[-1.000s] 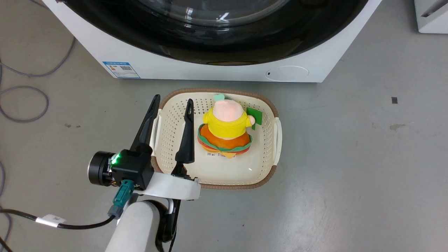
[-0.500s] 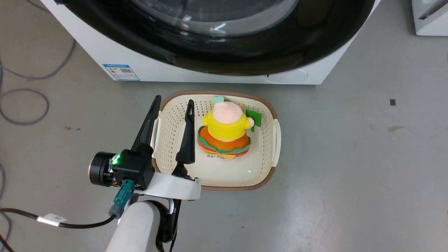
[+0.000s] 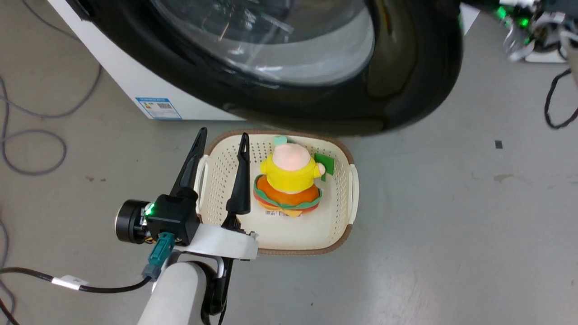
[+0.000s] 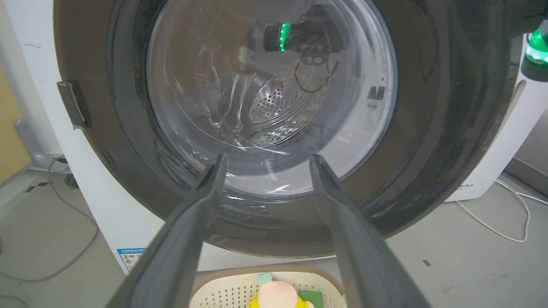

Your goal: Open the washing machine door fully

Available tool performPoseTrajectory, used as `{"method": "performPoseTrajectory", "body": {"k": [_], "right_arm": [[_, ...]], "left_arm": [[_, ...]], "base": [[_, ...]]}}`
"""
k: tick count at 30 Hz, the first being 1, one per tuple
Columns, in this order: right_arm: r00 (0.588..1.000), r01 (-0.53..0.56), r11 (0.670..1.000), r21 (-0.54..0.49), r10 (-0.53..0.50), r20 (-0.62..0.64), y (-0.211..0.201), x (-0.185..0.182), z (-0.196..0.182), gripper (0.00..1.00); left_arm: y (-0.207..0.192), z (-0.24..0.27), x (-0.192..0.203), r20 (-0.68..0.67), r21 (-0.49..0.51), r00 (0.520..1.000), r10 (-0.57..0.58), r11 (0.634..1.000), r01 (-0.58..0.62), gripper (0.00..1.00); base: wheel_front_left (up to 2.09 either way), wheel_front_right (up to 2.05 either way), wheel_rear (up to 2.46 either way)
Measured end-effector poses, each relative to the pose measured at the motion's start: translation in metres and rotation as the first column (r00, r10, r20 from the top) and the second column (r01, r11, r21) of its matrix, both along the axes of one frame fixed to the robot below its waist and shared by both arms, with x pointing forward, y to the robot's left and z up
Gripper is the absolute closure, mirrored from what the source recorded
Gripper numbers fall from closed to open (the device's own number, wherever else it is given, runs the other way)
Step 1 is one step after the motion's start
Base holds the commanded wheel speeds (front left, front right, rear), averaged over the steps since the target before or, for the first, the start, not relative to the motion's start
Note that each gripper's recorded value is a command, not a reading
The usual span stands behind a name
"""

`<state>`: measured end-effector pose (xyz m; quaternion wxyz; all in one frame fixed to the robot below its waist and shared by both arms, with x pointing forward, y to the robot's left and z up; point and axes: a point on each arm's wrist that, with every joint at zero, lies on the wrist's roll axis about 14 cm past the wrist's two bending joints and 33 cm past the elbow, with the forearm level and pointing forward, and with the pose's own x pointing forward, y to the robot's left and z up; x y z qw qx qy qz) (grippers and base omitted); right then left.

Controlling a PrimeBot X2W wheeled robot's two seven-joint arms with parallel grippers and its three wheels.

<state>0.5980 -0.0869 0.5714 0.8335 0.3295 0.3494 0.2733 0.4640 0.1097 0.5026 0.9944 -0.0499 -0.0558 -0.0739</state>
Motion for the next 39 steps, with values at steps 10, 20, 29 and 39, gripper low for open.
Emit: {"method": "performPoseTrajectory", "body": {"k": [10,20,29,39], "right_arm": [[0.993,-0.095,0.995,0.033,0.098,-0.074,0.014,-0.045,-0.012,1.00],[0.971,-0.203,0.976,0.080,0.211,-0.110,0.036,-0.097,-0.015,1.00],[0.945,-0.286,0.949,0.134,0.303,-0.126,0.059,-0.146,-0.016,1.00],[0.903,-0.382,0.905,0.189,0.409,-0.133,0.089,-0.188,-0.021,1.00]], "left_arm": [[0.007,0.008,-0.018,0.003,0.007,1.000,0.017,1.000,-0.017,0.00],[0.017,0.014,-0.042,0.004,0.019,0.999,0.045,0.999,-0.045,0.00],[0.025,0.016,-0.067,0.002,0.035,0.998,0.058,0.998,-0.058,0.00],[0.028,0.016,-0.080,0.002,0.043,0.998,0.062,0.997,-0.062,0.00]], "base": [[0.00,0.00,0.00],[0.00,0.00,0.00],[0.00,0.00,0.00],[0.00,0.00,0.00]]}}
